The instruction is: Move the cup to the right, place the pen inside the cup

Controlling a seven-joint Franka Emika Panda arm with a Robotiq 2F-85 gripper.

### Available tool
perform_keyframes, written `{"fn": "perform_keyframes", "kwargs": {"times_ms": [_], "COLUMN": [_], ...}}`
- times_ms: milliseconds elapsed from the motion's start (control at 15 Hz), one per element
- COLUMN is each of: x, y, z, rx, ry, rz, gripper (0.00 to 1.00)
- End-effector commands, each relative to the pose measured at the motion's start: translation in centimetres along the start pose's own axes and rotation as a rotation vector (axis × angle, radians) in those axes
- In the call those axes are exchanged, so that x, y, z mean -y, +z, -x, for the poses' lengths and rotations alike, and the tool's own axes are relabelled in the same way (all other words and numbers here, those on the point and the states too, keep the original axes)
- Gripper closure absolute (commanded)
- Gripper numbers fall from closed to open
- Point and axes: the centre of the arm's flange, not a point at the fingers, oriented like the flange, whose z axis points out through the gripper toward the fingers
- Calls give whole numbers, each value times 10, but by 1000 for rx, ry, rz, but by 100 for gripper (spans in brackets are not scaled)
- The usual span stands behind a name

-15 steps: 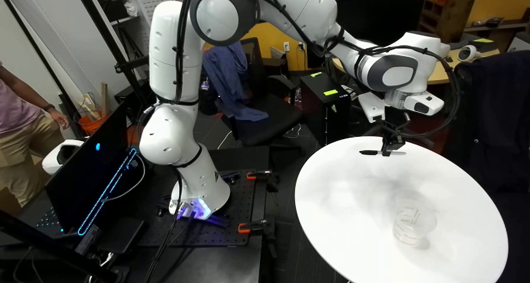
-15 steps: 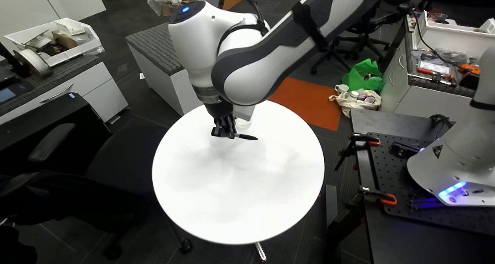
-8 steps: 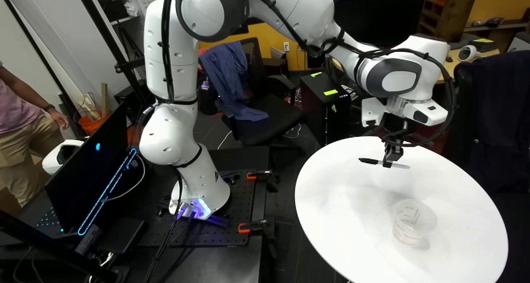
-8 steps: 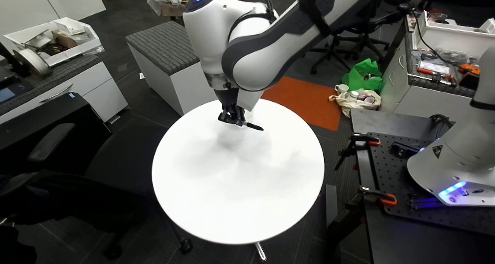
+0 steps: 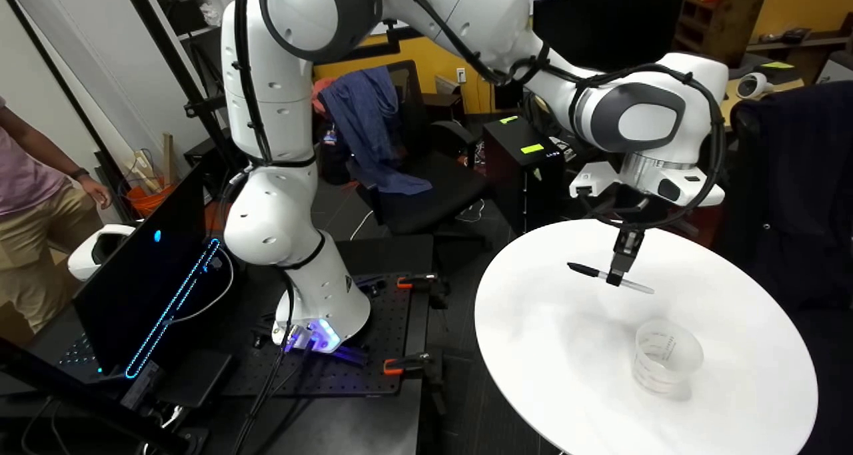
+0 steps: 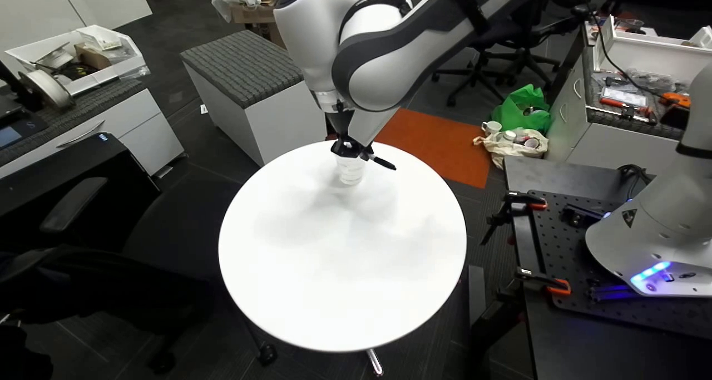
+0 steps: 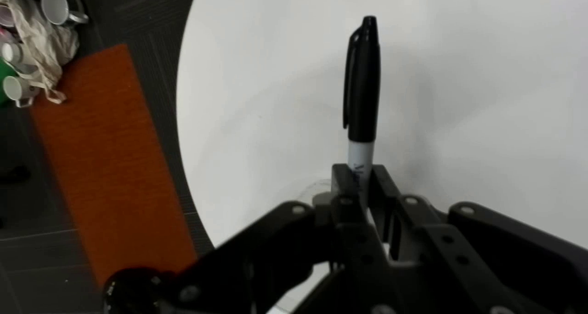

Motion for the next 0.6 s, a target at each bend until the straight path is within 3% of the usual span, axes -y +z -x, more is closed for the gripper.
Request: {"fn": "perform_keyframes", "kwargs": {"times_ms": [0,533], "x": [-17,-37], "y": [-14,-26], "z": [15,18], "rx": [56,207], "ry": [13,-86], "rz": [76,186], "gripper": [97,97]}}
